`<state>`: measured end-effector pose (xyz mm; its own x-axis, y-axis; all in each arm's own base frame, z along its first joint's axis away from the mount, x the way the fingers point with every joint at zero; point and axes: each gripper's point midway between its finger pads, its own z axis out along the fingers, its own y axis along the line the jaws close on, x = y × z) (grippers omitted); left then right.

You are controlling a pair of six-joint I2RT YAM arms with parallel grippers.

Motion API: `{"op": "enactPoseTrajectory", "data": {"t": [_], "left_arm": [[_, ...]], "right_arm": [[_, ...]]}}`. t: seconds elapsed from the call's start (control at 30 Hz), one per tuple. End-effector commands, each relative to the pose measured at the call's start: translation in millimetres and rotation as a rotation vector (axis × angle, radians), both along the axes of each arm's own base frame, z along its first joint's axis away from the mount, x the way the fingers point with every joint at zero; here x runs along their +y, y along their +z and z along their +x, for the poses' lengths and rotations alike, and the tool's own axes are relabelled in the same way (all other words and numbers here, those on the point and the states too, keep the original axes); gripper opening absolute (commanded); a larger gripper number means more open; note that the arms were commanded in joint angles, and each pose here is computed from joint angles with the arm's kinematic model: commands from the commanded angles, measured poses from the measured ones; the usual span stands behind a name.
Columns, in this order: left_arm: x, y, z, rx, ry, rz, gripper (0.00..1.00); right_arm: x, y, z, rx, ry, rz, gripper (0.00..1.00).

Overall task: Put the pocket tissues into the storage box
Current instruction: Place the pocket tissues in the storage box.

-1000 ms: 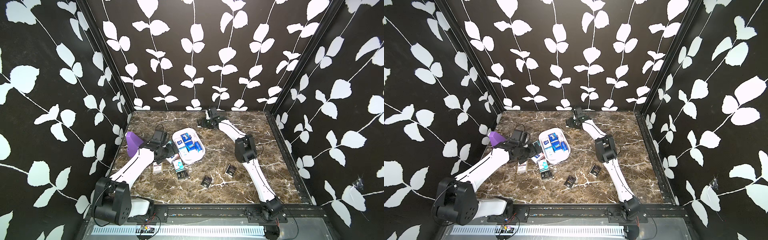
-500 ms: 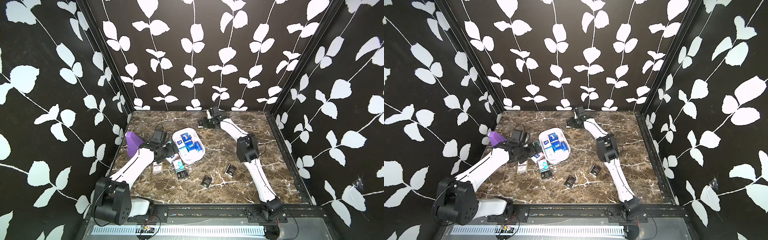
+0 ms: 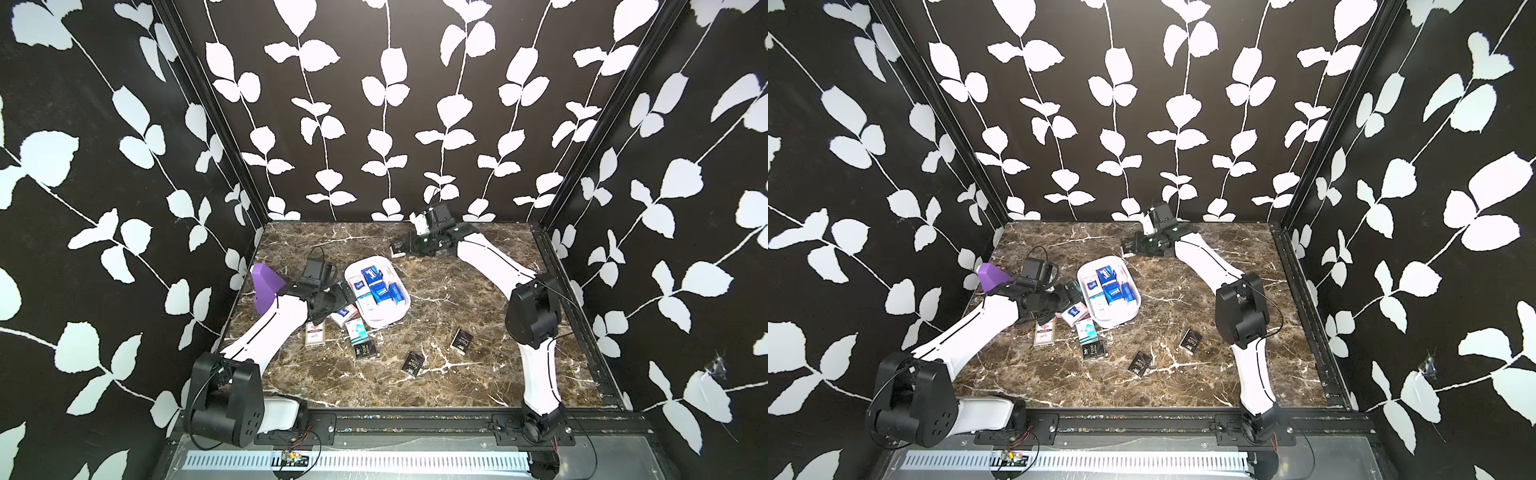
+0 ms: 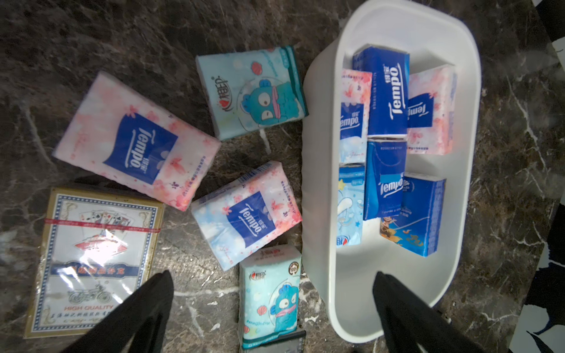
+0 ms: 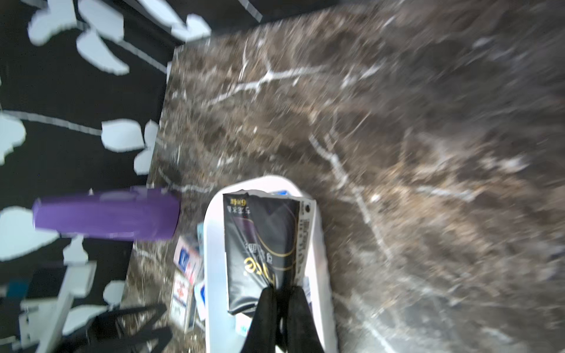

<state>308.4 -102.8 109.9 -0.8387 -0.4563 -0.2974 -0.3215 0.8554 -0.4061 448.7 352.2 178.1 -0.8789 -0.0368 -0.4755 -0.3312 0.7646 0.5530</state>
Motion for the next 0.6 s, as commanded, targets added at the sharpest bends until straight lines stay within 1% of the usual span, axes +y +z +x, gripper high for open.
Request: {"op": "enactPoseTrajectory", "data": {"t": [0.0,0.1,0.2,0.43,0.57], "left_arm": [[10.1,6.0,-6.6,-0.009,0.033,0.022,0.99],[13.9,5.6,-13.1,-0.01,0.045,0.026,0.99],[16.4,4.9,-20.3,-0.009,0.051,0.028,0.99],[26.6,8.4,-39.1,-0.017,0.051,0.062,0.99],[33.3,13.0,-48.3,-0.014,0.041,0.097,0.99]], "right_arm": [[16.4,-30.8,-34.7,0.047,0.071,-0.077,0.04],[33.6,-38.5,-45.3,0.042,0.096,-0.099,0.04],[45.5,-46.0,-45.6,0.034,0.098,-0.121,0.05],[59.1,-69.1,-24.0,-0.001,0.103,-0.207,0.06],[64.2,-72.8,-8.5,-0.037,0.102,-0.239,0.07]]}}
